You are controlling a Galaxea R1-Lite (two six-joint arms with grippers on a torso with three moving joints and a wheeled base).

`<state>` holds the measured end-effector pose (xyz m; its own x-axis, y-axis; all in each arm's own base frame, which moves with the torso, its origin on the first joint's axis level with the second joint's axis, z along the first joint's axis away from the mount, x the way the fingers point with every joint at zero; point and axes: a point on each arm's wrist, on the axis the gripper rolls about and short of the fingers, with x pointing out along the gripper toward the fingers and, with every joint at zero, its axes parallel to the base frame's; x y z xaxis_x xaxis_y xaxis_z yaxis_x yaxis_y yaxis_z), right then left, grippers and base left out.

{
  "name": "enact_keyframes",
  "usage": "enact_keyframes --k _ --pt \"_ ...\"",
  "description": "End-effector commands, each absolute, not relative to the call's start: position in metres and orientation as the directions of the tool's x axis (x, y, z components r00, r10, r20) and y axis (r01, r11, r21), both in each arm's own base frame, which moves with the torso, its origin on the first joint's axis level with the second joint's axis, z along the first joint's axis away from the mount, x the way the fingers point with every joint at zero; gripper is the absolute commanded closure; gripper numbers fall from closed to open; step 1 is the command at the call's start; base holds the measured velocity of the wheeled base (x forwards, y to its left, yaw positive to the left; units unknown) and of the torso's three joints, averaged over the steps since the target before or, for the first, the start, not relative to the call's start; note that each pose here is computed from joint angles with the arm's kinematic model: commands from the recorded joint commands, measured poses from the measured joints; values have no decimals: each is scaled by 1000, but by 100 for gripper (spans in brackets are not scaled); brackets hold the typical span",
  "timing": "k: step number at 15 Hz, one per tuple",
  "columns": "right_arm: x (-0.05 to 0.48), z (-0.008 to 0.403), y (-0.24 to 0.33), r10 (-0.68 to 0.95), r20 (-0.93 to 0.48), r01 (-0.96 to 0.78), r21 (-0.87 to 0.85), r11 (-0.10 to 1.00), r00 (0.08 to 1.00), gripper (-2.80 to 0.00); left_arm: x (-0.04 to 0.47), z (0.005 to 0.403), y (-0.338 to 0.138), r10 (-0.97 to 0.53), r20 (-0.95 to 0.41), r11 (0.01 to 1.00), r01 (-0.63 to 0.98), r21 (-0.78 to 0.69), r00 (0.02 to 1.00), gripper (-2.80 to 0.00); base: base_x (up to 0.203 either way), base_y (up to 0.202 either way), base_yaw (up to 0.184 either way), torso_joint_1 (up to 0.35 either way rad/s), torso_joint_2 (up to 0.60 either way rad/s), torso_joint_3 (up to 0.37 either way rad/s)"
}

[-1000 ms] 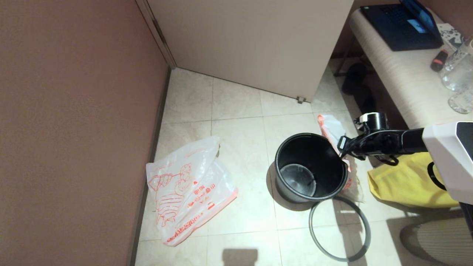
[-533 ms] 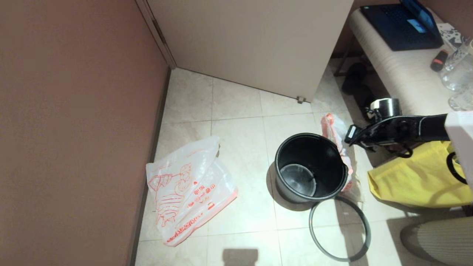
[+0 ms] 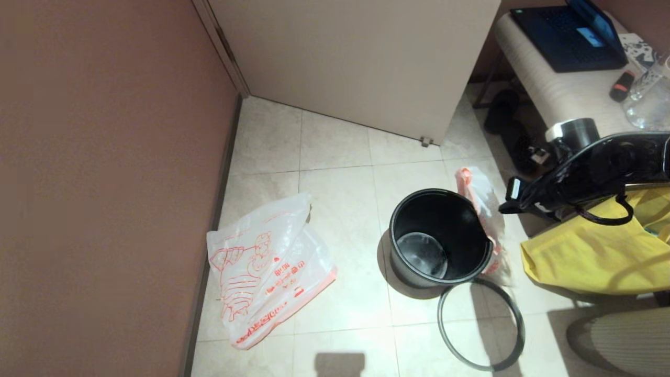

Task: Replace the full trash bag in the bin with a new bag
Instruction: Pick up a new trash bag

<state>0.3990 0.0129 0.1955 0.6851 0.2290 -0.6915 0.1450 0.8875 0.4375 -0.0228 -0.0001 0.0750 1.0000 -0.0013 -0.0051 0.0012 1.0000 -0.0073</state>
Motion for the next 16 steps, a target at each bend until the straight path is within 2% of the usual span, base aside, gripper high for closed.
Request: enact_keyframes --k 1,6,11,12,14,15,16 --pt "394 196 32 304 -698 87 464 881 648 0 -23 75 0 -1 -6 1000 1 -8 1000 0 0 0 0 0 0 0" --pt "429 163 42 349 -714 60 479 876 607 0 -23 75 0 0 -6 1000 0 -8 1000 0 0 0 0 0 0 0" --pt "442 152 50 377 -705 33 493 869 600 0 -23 75 0 -1 -6 1000 1 -8 1000 0 0 0 0 0 0 0" --pt "448 152 49 376 -670 14 500 866 640 0 -23 75 0 -1 -6 1000 1 -8 1000 0 0 0 0 0 0 0" --pt "469 161 43 358 -492 -64 518 853 793 0 -23 75 0 -1 -6 1000 1 -8 1000 0 0 0 0 0 0 0" --pt "477 161 39 344 -428 -80 525 847 836 0 -23 75 0 -2 -6 1000 1 -8 1000 0 0 0 0 0 0 0" --pt "482 154 37 330 -420 -69 527 847 845 0 -23 75 0 -1 -6 1000 1 -8 1000 0 0 0 0 0 0 0"
